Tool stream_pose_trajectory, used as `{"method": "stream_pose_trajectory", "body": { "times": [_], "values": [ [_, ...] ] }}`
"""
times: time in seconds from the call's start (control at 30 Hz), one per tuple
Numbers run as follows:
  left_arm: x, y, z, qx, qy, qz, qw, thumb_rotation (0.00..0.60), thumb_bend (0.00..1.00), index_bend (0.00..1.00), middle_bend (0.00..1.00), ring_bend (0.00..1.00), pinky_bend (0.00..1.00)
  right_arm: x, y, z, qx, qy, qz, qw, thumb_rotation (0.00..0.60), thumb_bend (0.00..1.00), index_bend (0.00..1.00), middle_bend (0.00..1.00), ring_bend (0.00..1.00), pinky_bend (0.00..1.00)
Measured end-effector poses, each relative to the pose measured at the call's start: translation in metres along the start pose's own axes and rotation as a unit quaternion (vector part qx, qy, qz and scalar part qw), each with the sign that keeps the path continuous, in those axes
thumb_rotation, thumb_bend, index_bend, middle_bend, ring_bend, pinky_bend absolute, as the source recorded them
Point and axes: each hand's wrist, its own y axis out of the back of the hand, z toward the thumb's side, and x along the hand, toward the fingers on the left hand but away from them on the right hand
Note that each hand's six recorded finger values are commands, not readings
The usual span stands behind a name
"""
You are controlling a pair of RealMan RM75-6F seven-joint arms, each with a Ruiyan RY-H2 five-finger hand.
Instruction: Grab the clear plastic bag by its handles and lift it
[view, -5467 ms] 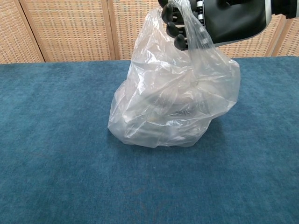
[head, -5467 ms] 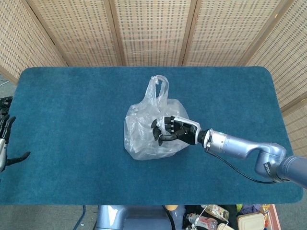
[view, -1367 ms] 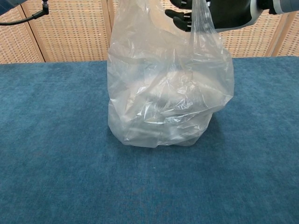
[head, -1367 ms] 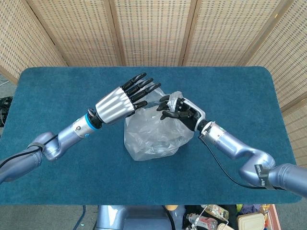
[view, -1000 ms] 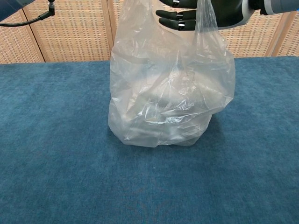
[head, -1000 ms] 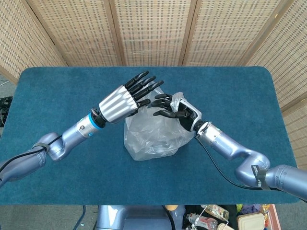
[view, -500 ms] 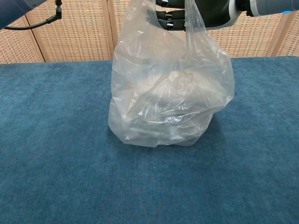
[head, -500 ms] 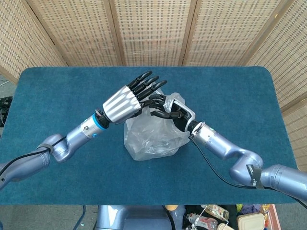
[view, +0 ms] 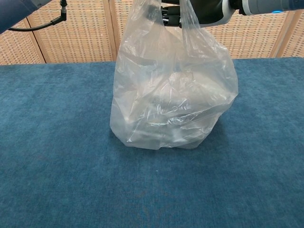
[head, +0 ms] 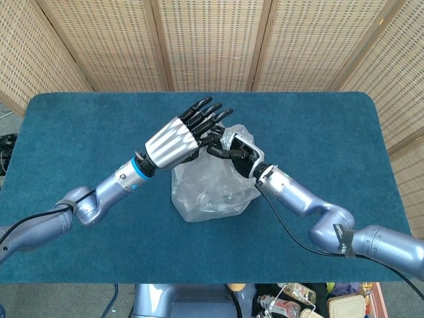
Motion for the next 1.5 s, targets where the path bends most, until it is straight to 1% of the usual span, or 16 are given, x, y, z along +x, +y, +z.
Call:
{"method": "stream_pose_trajectory", "body": {
  "times": [0.33, 0.57, 0.63, 0.8, 1.07, 1.23, 1.4, 1.5],
  "values": [
    [-0.005, 0.0, -0.004, 0.003, 0.002, -0.006, 1.0, 0.6, 0.52, 0.66, 0.0, 0.0, 0.03, -0.003, 0.006, 0.006, -0.002, 0.015, -0.015, 0.9998, 0.6, 0.0, 0.32, 0.37, 0.23, 0.3],
    [-0.004, -0.001, -0.001, 0.0, 0.002, -0.006, 1.0, 0.6, 0.52, 0.66, 0.0, 0.0, 0.03, -0.004, 0.002, 0.008, -0.02, 0.026, -0.012, 0.9994, 0.6, 0.0, 0.32, 0.37, 0.23, 0.3],
    [-0.004, -0.001, -0.002, 0.0, 0.003, -0.005, 1.0, 0.6, 0.52, 0.66, 0.0, 0.0, 0.03, -0.004, 0.002, 0.007, -0.021, 0.024, -0.011, 0.9994, 0.6, 0.0, 0.32, 0.37, 0.24, 0.3],
    [-0.003, -0.002, -0.002, -0.005, 0.006, -0.004, 1.0, 0.6, 0.52, 0.66, 0.0, 0.0, 0.03, -0.003, -0.001, 0.005, -0.026, 0.022, -0.006, 0.9994, 0.6, 0.0, 0.32, 0.41, 0.31, 0.3],
    [-0.001, -0.001, -0.001, -0.013, 0.009, 0.0, 0.9999, 0.6, 0.52, 0.66, 0.0, 0.0, 0.03, -0.003, -0.003, 0.001, -0.014, 0.012, -0.002, 0.9998, 0.6, 0.0, 0.32, 0.42, 0.31, 0.3],
    [0.0, 0.0, -0.001, -0.01, 0.009, 0.001, 0.9999, 0.6, 0.52, 0.66, 0.0, 0.0, 0.03, -0.004, -0.003, -0.001, -0.008, 0.005, -0.001, 1.0, 0.6, 0.0, 0.37, 0.42, 0.32, 0.3],
    [0.002, 0.0, -0.002, -0.01, 0.012, 0.001, 0.9999, 0.6, 0.52, 0.66, 0.0, 0.0, 0.03, -0.003, -0.005, -0.004, -0.003, 0.0, 0.002, 1.0, 0.6, 0.0, 0.38, 0.45, 0.34, 0.3],
    [0.003, -0.001, -0.002, -0.01, 0.012, -0.002, 0.9999, 0.6, 0.52, 0.65, 0.0, 0.0, 0.03, -0.003, -0.006, -0.003, -0.009, 0.002, 0.004, 1.0, 0.6, 0.0, 0.39, 0.46, 0.35, 0.3]
  ]
}}
